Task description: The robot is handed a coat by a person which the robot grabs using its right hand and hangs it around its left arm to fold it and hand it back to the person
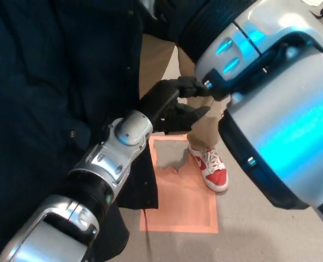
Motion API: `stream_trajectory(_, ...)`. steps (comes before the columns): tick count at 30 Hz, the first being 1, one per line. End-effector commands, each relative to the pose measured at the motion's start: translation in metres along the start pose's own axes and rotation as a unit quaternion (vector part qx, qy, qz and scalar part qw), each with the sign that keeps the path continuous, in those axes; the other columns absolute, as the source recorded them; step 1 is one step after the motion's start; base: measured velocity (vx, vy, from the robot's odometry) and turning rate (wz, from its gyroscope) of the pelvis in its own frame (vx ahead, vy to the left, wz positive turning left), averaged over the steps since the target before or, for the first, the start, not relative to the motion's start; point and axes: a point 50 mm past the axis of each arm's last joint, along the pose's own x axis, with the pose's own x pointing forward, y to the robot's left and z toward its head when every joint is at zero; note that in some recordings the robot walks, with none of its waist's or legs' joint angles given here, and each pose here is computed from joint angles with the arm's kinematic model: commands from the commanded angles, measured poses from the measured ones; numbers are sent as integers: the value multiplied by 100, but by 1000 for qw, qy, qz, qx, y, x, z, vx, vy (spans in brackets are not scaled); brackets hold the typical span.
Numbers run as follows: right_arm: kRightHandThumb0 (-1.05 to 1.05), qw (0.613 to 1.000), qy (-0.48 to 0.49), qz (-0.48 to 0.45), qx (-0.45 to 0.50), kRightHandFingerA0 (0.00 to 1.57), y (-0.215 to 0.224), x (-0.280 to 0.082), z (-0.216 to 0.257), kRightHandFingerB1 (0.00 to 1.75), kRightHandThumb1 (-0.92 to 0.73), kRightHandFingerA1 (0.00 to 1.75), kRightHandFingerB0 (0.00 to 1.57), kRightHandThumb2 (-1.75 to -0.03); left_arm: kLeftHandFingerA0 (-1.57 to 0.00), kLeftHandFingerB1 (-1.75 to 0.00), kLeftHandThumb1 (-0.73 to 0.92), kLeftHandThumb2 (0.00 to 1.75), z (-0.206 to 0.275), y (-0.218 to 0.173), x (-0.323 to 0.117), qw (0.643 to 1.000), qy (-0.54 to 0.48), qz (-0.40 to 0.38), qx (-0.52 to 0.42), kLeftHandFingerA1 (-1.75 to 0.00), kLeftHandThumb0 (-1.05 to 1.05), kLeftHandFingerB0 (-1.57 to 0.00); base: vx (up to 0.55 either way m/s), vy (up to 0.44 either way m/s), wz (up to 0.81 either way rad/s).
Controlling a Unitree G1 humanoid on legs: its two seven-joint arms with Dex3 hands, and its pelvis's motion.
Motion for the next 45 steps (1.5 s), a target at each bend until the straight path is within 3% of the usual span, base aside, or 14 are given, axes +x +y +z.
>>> stream_trajectory(1,-36,991,-118,-24,55,122,-53,-27,48,94,-69,106,103,-107,-32,-32,88,66,13,88,-6,968,16,169,188,-37,-69,-34,0,0,0)
stream_trajectory(2,-36,992,-117,-27,48,122,-57,-31,49,94,-69,106,103,-107,-32,-32,88,66,12,82,-5,981,-24,7,-193,-37,-69,-34,0,0,0)
stream_trajectory(7,-39,993,-107,-44,38,127,-86,-46,49,76,-91,95,112,-67,-2,-38,74,103,2,96,-11,979,-18,94,-179,-33,-86,-9,0,0,0)
stream_trajectory(8,-37,993,-103,-48,44,127,-91,-49,47,74,-91,90,113,-67,0,-47,62,114,1,98,-12,978,-17,101,-179,-49,-33,0,0,0,0)
stream_trajectory(14,-35,991,-91,-69,65,123,-113,-62,39,87,-91,93,110,-67,-10,-26,88,68,-9,107,-18,978,5,112,-174,-25,-74,-12,0,0,0)
stream_trajectory(23,-37,988,-32,-114,104,124,-166,-91,4,71,-88,74,114,-66,-4,-39,66,103,-15,116,-23,973,8,132,-190,-39,-75,-6,0,0,0)
stream_trajectory(24,-38,987,-26,-118,104,124,-169,-95,1,73,-88,76,115,-66,-13,-27,86,66,-16,117,-24,973,9,133,-190,-28,-75,-15,0,0,0)
stream_trajectory(26,-40,984,1,-141,110,126,-181,-109,-11,74,-89,76,116,-66,0,-46,49,106,-21,117,-26,971,8,134,-196,-48,-36,0,0,0,0)
stream_trajectory(27,-39,980,16,-163,112,126,-188,-121,-20,73,-89,73,115,-66,-17,-30,83,66,-23,118,-28,971,7,136,-197,-29,-74,-21,0,0,0)
stream_trajectory(28,-39,977,32,-179,111,127,-192,-132,-28,75,-91,72,116,-67,-1,-46,47,105,-26,118,-29,970,9,139,-199,-48,-36,-1,0,0,0)
stream_trajectory(35,-36,950,142,-251,122,127,-203,-201,-69,79,-90,78,113,-66,0,-47,48,104,-25,131,-34,961,-3,158,-226,-49,-37,0,0,0,0)
stream_trajectory(36,-35,947,151,-256,123,127,-202,-210,-74,79,-90,76,113,-66,-2,-38,68,96,-23,134,-35,961,-7,158,-225,-38,-87,-3,0,0,0)
stream_trajectory(37,-33,944,162,-255,131,127,-202,-223,-82,81,-91,78,110,-66,0,-47,49,105,-23,137,-36,962,-7,160,-221,-49,-37,0,0,0,0)
stream_trajectory(45,-38,903,289,-256,188,130,-154,-301,-126,75,-85,74,114,-66,0,-47,48,105,-33,140,-43,963,-3,160,-216,-49,-37,0,0,0,0)
